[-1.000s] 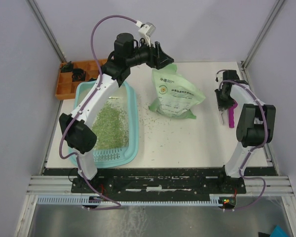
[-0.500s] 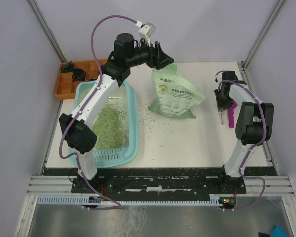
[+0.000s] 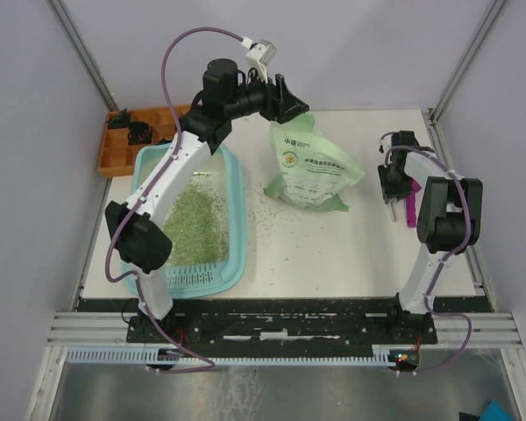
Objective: Fill the litter box with clean litter
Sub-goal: Place the clamp at the center of the board, then pick up the clamp at the center of the board.
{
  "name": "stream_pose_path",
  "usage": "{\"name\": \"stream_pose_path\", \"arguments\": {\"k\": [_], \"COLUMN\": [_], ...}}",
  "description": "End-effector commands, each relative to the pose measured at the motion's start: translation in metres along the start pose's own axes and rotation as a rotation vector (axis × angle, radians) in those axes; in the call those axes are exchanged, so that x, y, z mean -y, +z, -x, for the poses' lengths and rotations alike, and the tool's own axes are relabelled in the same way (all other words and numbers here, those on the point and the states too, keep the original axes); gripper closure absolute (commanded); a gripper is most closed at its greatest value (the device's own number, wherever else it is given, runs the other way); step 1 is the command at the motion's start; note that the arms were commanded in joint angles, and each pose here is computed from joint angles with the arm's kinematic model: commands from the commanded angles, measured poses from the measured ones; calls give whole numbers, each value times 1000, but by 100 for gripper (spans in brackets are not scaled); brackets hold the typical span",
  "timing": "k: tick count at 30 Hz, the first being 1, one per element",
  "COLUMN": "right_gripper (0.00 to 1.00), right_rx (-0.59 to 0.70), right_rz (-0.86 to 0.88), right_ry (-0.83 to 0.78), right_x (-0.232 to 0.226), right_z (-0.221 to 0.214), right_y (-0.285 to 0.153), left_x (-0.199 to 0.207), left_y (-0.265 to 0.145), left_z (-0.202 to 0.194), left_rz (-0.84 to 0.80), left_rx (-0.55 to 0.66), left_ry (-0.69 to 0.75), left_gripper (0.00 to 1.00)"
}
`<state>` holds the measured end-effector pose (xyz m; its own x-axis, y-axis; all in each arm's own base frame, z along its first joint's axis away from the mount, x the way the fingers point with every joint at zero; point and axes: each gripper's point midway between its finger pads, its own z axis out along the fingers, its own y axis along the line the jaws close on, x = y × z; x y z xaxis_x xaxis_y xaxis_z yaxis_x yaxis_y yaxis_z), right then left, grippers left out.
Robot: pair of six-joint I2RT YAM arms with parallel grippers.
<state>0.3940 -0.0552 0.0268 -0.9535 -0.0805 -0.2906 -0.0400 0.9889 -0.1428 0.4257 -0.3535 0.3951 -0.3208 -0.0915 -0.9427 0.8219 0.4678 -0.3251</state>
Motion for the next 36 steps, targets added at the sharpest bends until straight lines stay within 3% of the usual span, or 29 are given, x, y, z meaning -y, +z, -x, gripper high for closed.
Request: {"name": "stream_pose_path", "arguments": {"k": [1, 10, 19, 36], "right_gripper": [60, 49, 56, 59], "right_rx": [44, 78, 127, 136], "right_rz": [-9, -45, -41, -43], "right_ry": [12, 16, 40, 46], "right_x": [2, 9, 10, 10], "right_z": [11, 18, 28, 29], "right_y": [-5, -16, -29, -35], "left_x": [13, 12, 13, 13], "left_y": [-10, -10, -10, -8], "left_z": [25, 25, 24, 24], "left_rz": [-7, -6, -9, -17], "left_rx": [59, 60, 57, 55], "left_ry": [67, 65, 63, 53], "left_gripper": [30, 30, 30, 30]}}
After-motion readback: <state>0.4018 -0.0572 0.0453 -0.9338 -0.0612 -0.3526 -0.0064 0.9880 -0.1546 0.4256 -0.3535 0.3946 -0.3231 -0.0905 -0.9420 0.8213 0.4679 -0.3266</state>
